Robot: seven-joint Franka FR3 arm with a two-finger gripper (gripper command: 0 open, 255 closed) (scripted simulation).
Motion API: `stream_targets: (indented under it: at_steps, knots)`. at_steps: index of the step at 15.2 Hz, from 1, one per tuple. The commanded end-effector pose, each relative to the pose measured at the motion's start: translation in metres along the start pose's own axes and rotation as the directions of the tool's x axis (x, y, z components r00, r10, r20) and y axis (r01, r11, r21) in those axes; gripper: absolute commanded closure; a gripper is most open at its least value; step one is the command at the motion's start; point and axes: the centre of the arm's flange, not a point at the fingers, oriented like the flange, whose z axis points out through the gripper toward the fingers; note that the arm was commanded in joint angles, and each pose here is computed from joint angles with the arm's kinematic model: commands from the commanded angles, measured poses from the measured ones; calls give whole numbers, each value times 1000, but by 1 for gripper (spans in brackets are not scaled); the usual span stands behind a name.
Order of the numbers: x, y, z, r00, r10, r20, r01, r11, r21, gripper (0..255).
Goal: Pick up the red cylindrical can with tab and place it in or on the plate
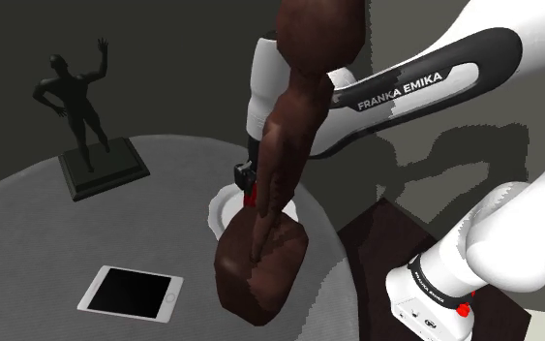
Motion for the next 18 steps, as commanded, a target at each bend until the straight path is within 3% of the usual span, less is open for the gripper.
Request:
stream_targets:
  at_steps: [1, 4, 12, 13, 18]
  knots:
    - [0, -1, 10, 1000, -1, 0, 1, 1000, 0, 255]
    - [0, -1, 28, 1000, -1, 0, 1, 1000, 0, 255]
    - [0, -1, 28, 1000, -1, 0, 1, 1000, 0, 255]
    - [0, -1, 28, 1000, -1, 0, 1, 1000, 0, 0]
    - [0, -1, 28, 1000, -1, 0, 1, 1000, 0, 0]
